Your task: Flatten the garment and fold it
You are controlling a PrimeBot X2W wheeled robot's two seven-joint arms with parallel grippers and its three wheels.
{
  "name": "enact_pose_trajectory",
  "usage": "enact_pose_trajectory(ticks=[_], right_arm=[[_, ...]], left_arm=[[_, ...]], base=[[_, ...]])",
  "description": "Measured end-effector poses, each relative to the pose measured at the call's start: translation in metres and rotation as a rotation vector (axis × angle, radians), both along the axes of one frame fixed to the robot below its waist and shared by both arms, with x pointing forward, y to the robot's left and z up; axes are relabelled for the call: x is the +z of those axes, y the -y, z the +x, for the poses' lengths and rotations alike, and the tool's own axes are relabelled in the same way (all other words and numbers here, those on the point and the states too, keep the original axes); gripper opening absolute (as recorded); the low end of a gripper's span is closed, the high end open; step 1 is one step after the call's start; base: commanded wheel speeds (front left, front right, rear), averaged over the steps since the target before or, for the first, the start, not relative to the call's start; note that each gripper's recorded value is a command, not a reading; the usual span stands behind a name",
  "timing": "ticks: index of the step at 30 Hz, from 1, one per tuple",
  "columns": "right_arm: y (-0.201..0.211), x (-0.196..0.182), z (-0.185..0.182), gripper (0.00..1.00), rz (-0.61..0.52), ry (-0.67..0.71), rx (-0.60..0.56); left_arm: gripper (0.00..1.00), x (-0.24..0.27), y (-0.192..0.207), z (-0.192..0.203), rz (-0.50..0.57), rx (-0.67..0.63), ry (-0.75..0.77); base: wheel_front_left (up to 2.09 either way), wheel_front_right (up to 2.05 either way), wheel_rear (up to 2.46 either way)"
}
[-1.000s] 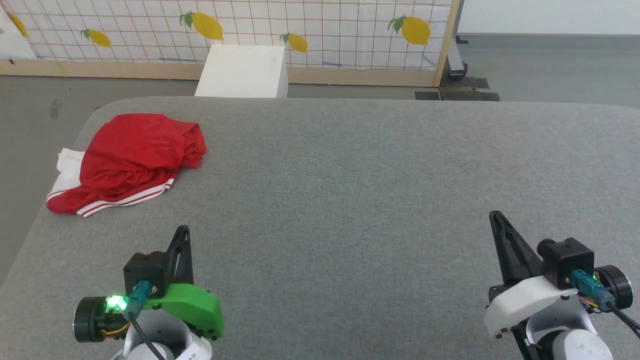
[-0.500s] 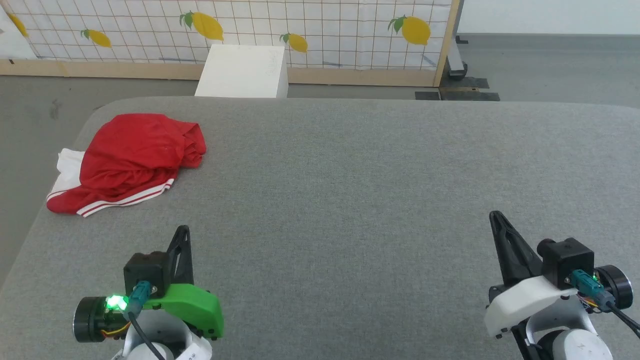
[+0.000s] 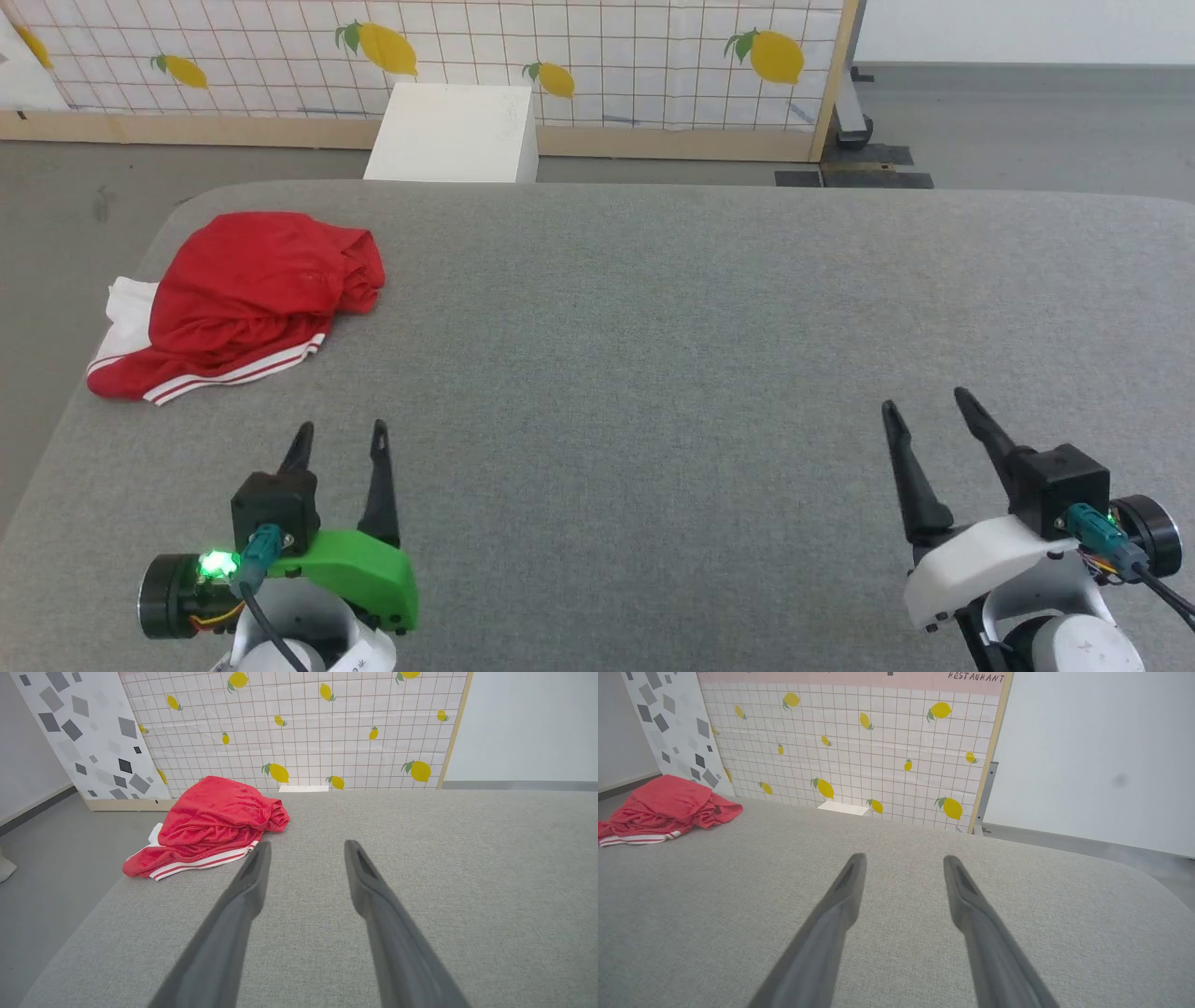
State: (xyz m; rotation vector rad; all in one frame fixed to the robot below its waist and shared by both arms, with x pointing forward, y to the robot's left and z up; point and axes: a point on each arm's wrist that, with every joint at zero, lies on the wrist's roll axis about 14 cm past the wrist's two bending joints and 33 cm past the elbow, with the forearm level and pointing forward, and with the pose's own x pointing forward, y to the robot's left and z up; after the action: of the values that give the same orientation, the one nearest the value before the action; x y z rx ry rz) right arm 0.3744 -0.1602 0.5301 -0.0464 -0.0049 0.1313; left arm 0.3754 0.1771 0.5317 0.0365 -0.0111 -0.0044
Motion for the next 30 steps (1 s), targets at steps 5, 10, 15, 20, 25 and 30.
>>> enact_pose_trajectory(ticks=[5,10,15,20,25,30], right_arm=[[0.001,-0.002,0.000,1.00,0.006,-0.007,-0.001],[0.003,-0.004,0.000,1.00,0.023,-0.007,-0.007],[0.005,-0.005,0.000,1.00,0.034,-0.004,-0.016],[0.008,-0.006,-0.001,1.00,0.047,-0.001,-0.024],[0.011,-0.007,-0.001,1.00,0.054,0.002,-0.031],[0.013,-0.007,-0.001,1.00,0.063,0.007,-0.037]], left_arm=[[1.00,-0.002,0.001,0.000,-0.007,-0.004,-0.004],[1.00,-0.004,0.003,0.000,-0.013,-0.008,-0.006],[1.00,-0.006,0.004,0.000,-0.018,-0.013,-0.006],[1.00,-0.008,0.006,0.000,-0.026,-0.018,-0.007],[1.00,-0.010,0.008,0.000,-0.032,-0.023,-0.005],[1.00,-0.011,0.010,0.000,-0.034,-0.027,-0.003]], base=[[0.00,0.00,0.00],[0.00,0.00,0.00],[0.00,0.00,0.00],[0.00,0.00,0.00],[0.00,0.00,0.00],[0.00,0.00,0.00]])
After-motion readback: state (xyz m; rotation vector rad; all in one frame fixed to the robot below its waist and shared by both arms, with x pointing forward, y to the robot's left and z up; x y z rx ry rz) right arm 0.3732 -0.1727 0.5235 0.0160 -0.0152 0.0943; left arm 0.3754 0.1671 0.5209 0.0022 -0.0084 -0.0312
